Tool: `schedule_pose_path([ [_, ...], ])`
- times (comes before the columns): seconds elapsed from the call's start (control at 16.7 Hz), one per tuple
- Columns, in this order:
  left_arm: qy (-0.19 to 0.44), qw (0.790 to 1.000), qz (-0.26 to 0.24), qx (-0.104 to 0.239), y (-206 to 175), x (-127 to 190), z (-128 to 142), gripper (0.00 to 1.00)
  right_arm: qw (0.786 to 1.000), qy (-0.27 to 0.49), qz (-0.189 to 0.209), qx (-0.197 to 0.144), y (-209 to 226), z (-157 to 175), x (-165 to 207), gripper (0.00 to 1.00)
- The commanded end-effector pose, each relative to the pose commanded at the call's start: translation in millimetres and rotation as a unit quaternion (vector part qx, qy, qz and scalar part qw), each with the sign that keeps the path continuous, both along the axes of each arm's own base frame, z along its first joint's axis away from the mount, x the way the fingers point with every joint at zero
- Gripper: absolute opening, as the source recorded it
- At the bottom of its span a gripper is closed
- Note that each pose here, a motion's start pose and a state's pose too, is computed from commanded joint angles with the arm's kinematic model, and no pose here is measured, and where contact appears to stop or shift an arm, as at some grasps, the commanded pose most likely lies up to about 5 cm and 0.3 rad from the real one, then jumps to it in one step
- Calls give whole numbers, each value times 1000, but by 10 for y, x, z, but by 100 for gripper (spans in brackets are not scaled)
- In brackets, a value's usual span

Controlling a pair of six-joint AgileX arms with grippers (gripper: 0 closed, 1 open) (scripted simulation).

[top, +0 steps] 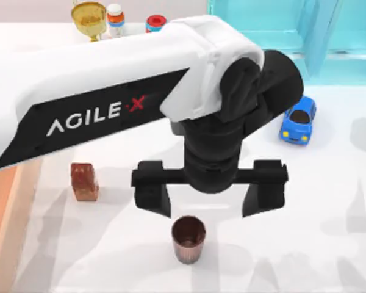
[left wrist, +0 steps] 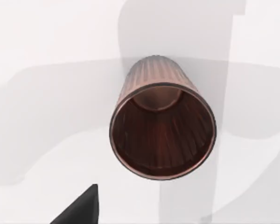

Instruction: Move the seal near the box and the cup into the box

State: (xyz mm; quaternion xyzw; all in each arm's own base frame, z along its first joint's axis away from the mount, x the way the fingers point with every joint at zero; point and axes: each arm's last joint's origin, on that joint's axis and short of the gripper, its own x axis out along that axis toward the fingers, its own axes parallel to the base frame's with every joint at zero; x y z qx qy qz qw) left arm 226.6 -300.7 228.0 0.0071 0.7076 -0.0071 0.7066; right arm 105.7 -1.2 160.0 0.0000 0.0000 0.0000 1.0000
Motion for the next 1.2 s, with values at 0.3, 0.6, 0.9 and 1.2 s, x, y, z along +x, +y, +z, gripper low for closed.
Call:
schedule_pose_path([
  [0.3,1,1000,0,1,3,13,-211,100,1000,0,0,0,0,0,0,100],
  [0.6,-2,1000,0,-2,-5,9,-726,100,1000,0,0,0,0,0,0,100],
  [0.9,0,1000,0,0,0,-1,-800,100,1000,0,0,0,0,0,0,100],
  [1.2,0,1000,0,0,0,-1,-800,62,1000,0,0,0,0,0,0,100],
])
